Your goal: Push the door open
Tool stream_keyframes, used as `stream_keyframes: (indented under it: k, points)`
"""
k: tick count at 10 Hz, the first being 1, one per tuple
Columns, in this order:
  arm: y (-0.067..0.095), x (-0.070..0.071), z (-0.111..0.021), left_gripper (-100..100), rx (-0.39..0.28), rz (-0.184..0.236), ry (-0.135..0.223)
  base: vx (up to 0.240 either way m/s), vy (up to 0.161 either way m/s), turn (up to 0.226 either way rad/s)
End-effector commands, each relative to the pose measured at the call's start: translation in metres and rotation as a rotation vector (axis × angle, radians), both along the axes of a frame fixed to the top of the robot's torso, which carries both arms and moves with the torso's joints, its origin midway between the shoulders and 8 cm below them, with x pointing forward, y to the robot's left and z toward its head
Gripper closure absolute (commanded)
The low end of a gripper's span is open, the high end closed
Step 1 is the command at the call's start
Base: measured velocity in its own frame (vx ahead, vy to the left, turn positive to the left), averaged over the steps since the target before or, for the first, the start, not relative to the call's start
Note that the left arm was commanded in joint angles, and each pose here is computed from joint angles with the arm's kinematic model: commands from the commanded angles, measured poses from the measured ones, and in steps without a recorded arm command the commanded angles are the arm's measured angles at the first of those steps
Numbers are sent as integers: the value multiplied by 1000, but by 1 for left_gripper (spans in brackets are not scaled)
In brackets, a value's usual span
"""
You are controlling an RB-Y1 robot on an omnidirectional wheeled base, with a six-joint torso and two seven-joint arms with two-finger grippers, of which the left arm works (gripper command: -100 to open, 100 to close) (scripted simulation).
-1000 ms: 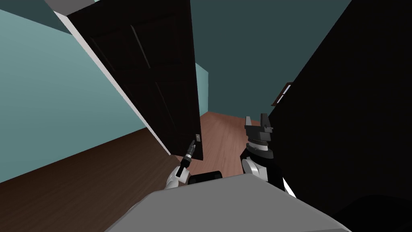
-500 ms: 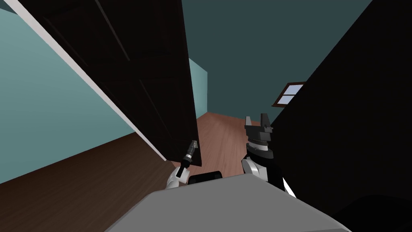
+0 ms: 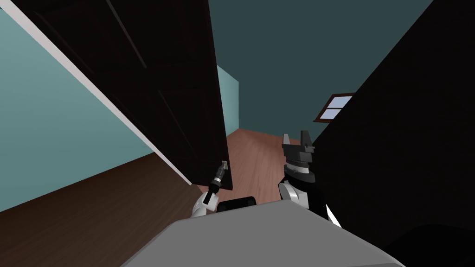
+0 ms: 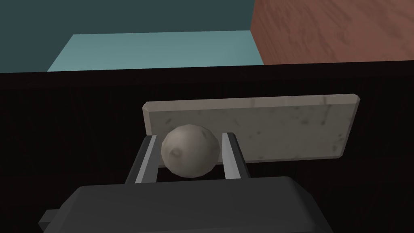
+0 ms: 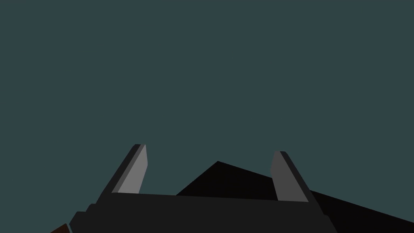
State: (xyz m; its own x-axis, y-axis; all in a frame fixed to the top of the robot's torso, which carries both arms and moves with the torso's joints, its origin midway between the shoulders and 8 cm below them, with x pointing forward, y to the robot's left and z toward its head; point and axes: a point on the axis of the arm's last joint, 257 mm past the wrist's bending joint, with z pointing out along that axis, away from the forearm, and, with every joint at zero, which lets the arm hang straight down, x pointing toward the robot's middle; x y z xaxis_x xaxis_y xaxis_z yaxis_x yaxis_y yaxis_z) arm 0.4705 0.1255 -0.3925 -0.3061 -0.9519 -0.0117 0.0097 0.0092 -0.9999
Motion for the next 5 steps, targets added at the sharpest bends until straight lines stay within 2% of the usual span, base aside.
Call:
stream_keyframes:
  k: [1, 2, 3, 5]
  points:
    - [1, 0, 1, 100, -1, 1, -2, -9, 1, 4]
    - [1, 0, 1, 100, -1, 1, -2, 0, 0, 0]
    - [13, 2, -2, 100, 8, 23, 3, 97, -43, 27]
    - [18, 3, -2, 100, 10, 33, 3, 122, -83, 40]
